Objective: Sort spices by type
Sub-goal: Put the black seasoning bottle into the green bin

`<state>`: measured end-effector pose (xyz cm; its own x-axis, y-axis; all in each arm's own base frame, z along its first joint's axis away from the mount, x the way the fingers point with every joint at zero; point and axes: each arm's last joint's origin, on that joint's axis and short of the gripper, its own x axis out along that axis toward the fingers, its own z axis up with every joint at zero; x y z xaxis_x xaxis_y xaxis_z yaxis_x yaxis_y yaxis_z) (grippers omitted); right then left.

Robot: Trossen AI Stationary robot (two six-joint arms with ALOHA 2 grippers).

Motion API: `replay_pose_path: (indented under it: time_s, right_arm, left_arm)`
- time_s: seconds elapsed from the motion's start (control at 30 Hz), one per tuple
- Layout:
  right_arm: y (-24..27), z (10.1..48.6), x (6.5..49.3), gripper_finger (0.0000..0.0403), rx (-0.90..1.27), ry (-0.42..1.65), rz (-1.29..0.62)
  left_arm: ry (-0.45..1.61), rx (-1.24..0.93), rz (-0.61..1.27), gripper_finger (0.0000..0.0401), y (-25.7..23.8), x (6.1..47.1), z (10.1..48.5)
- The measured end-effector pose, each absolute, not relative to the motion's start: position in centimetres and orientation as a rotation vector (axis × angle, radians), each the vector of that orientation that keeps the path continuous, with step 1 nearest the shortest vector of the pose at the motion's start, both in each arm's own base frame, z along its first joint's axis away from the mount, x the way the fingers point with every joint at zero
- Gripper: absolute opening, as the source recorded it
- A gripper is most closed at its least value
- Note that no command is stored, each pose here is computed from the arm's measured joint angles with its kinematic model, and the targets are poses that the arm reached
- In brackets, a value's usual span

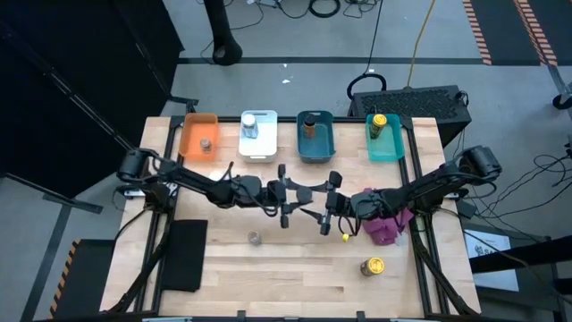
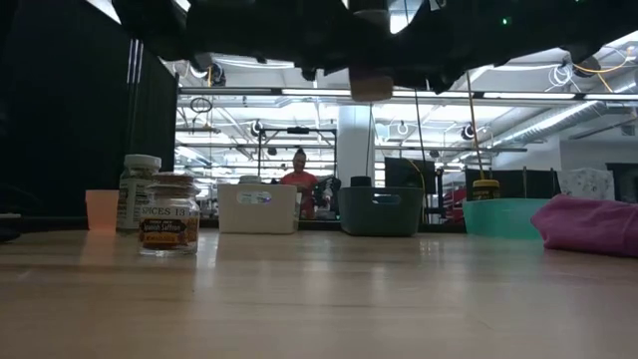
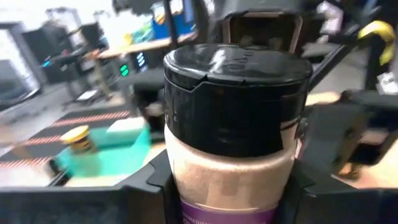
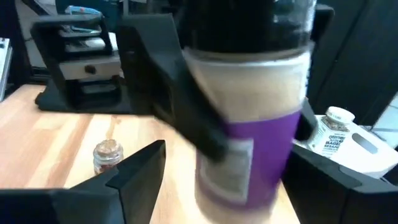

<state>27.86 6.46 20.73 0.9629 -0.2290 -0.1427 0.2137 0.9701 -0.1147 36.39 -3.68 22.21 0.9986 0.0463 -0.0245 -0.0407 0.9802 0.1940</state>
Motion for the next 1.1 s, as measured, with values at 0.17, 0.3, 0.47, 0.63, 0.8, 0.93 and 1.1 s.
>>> replay_pose_path:
  time_s: [0.17,0.3,0.47,0.63,0.8,0.93,1.1]
  right_arm:
    - [6.1,20.7,27.0,0.0282,-0.073,0.244,-0.276]
    - [5.9,21.6,26.2,0.0281,-0.016,0.240,-0.287]
    - [6.2,23.1,26.4,0.0281,-0.013,0.213,-0.274]
    - [7.3,25.0,27.6,0.0281,-0.065,0.255,-0.262]
    - [8.3,26.4,29.3,0.0281,-0.143,0.290,-0.273]
    - [8.8,26.9,30.9,0.0281,-0.182,0.310,-0.269]
    - [8.8,27.3,32.3,0.0281,-0.189,0.352,-0.304]
  left_arm:
    - [0.192,0.261,0.181,0.0169,-4.2,34.6,23.4]
    - [0.346,0.303,0.254,0.0172,-4.8,33.2,23.3]
    - [0.383,0.264,0.246,0.0174,-5.3,33.0,22.7]
    - [0.403,0.243,0.243,0.0175,-5.4,33.0,22.3]
    - [0.383,0.237,0.238,0.0175,-5.6,33.0,22.5]
    - [0.382,0.236,0.236,0.0175,-5.6,33.0,22.5]
    - [0.377,0.236,0.232,0.0176,-5.8,33.0,22.6]
